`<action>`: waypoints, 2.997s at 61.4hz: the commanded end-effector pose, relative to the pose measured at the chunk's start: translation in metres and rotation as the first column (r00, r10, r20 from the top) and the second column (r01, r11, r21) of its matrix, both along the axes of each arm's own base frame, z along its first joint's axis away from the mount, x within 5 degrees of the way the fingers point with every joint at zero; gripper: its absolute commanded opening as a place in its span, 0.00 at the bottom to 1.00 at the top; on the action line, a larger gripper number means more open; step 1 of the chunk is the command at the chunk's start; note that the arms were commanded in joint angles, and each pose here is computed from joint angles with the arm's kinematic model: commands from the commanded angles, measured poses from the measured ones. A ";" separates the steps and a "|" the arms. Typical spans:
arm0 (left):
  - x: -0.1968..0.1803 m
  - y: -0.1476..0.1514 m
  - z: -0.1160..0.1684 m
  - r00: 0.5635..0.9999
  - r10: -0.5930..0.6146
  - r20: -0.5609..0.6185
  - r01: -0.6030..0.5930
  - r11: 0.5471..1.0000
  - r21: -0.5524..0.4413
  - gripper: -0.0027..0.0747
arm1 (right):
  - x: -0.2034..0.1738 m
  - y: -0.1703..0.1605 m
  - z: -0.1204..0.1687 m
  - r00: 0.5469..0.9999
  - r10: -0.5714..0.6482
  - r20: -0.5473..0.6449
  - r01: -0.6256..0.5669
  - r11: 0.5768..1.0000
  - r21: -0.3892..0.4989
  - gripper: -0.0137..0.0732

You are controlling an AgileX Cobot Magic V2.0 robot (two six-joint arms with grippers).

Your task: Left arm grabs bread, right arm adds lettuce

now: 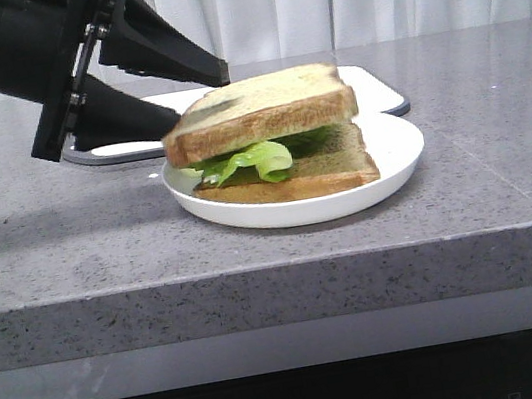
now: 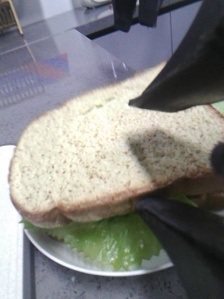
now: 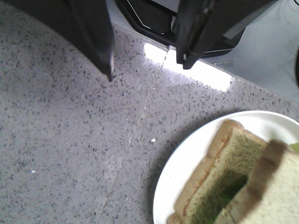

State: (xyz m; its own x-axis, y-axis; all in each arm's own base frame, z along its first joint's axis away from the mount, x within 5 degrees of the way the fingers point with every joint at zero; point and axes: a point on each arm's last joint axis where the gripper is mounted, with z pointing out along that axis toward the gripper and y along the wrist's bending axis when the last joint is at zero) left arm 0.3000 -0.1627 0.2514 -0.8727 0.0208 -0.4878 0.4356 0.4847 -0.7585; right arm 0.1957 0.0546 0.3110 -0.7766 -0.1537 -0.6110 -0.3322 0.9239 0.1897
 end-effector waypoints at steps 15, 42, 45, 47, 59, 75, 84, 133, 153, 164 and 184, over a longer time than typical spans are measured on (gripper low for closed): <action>-0.025 0.034 0.065 0.978 0.005 0.207 -0.021 0.997 0.078 0.63 | -0.028 -0.007 0.042 0.992 0.011 0.125 -0.009 1.000 -0.018 0.55; -0.116 0.112 0.133 0.860 0.216 0.462 -0.447 0.757 0.478 0.63 | -0.075 -0.029 0.060 0.972 -0.187 0.143 0.196 0.980 -0.044 0.49; -0.128 0.122 0.137 0.828 0.265 0.494 -0.518 0.698 0.494 0.63 | -0.079 -0.029 0.060 0.969 -0.197 0.152 0.204 0.978 -0.032 0.49; -0.134 0.127 0.137 0.812 0.295 0.503 -0.551 0.671 0.496 0.63 | -0.082 -0.030 0.060 0.967 -0.200 0.156 0.207 0.978 -0.027 0.49; -0.173 0.142 0.125 0.747 0.362 0.557 -0.645 0.595 0.479 0.63 | -0.095 -0.033 0.052 0.951 -0.211 0.226 0.219 0.976 -0.008 0.49; -0.205 0.147 0.107 0.692 0.374 0.617 -0.686 0.605 0.403 0.61 | -0.106 -0.035 0.046 0.929 -0.220 0.297 0.224 0.974 0.022 0.49; -0.208 0.147 0.103 0.660 0.382 0.647 -0.706 0.609 0.361 0.41 | -0.108 -0.035 0.046 0.914 -0.226 0.337 0.226 0.973 0.040 0.36; -0.204 0.144 0.108 0.610 0.415 0.675 -0.727 0.632 0.268 0.01 | -0.105 -0.035 0.040 0.915 -0.227 0.334 0.228 0.973 0.037 0.02; -0.215 0.149 0.094 0.551 0.420 0.721 -0.761 0.608 0.227 0.01 | -0.106 -0.035 0.040 0.916 -0.227 0.330 0.228 0.973 0.035 0.02; -0.227 0.155 0.046 0.397 0.475 0.785 -0.821 0.566 0.073 0.01 | -0.106 -0.035 0.040 0.916 -0.227 0.330 0.228 0.973 0.035 0.02; -0.244 0.163 -0.029 0.106 0.546 0.831 -0.852 0.480 -0.206 0.01 | -0.106 -0.035 0.040 0.916 -0.227 0.330 0.228 0.973 0.035 0.02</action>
